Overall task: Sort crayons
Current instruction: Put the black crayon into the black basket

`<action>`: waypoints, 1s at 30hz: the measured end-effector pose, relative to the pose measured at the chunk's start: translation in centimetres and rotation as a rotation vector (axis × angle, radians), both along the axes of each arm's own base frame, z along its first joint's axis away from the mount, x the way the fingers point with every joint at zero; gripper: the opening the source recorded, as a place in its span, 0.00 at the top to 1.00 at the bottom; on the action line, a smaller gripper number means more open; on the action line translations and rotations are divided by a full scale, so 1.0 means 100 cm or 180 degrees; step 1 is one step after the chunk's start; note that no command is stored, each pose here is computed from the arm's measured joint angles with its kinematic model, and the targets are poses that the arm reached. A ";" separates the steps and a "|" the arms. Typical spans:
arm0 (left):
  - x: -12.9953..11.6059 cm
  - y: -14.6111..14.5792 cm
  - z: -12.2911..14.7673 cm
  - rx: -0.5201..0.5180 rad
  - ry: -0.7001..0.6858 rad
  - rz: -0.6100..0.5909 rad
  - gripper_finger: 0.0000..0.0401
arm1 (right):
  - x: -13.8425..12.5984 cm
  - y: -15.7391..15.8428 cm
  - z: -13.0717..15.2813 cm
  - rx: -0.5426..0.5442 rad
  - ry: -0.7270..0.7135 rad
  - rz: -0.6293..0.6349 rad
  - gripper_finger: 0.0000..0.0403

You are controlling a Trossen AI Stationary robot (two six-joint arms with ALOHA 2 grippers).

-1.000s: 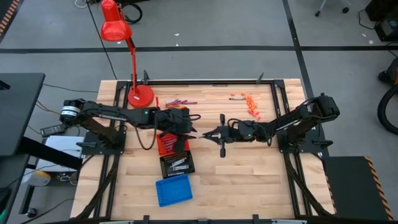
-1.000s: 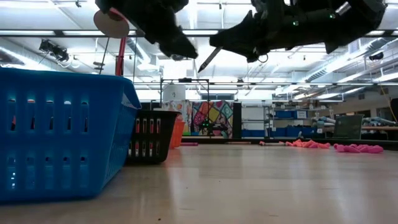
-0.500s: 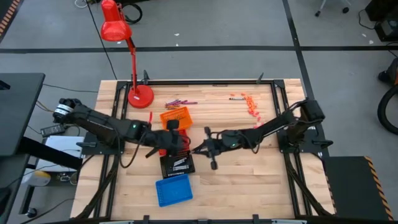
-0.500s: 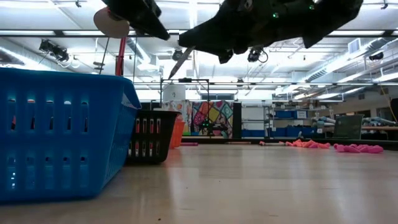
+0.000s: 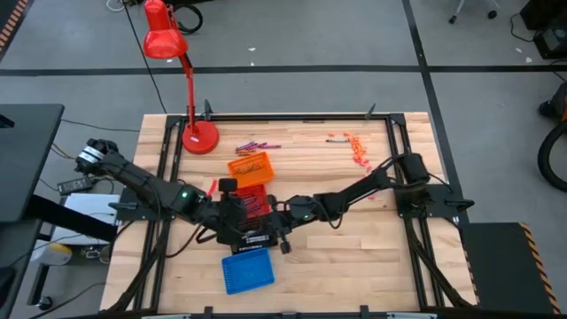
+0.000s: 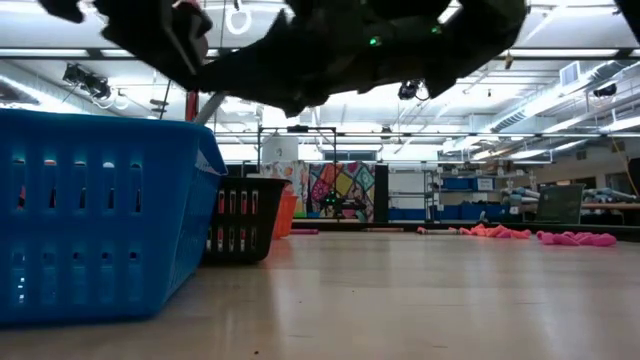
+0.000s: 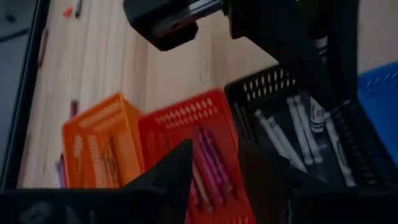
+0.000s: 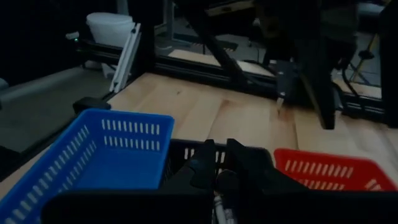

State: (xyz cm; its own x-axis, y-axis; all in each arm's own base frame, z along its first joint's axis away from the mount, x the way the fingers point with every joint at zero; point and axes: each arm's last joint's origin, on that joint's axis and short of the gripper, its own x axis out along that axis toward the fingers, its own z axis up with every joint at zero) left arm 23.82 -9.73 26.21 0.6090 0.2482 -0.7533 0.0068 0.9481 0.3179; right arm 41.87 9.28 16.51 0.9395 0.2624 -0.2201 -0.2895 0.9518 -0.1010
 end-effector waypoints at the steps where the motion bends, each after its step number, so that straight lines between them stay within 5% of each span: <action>1: -0.003 -0.001 -0.001 0.0003 0.0043 0.0029 0.65 | 0.005 0.001 -0.002 -0.0016 -0.0018 0.0009 0.90; 12: -0.016 -0.007 -0.005 0.0015 0.0227 0.0253 0.65 | 0.034 0.002 -0.029 -0.0112 0.0038 -0.0033 0.90; 19: -0.015 -0.006 -0.004 0.0085 0.0132 0.0303 0.65 | 0.031 -0.008 -0.037 -0.0111 0.0458 -0.0063 0.81; 30: -0.009 -0.008 -0.002 0.0125 -0.0044 0.0227 0.65 | 0.016 -0.013 -0.005 -0.0387 0.0822 -0.0158 0.68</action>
State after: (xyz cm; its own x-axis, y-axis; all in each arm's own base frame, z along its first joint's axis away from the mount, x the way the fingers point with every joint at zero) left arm 22.91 -10.50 26.06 0.5990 0.3205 -0.7338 -0.0650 0.9328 0.3544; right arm 43.48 7.94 16.05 0.8593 0.1746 -0.4808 -0.2740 0.9508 -0.1444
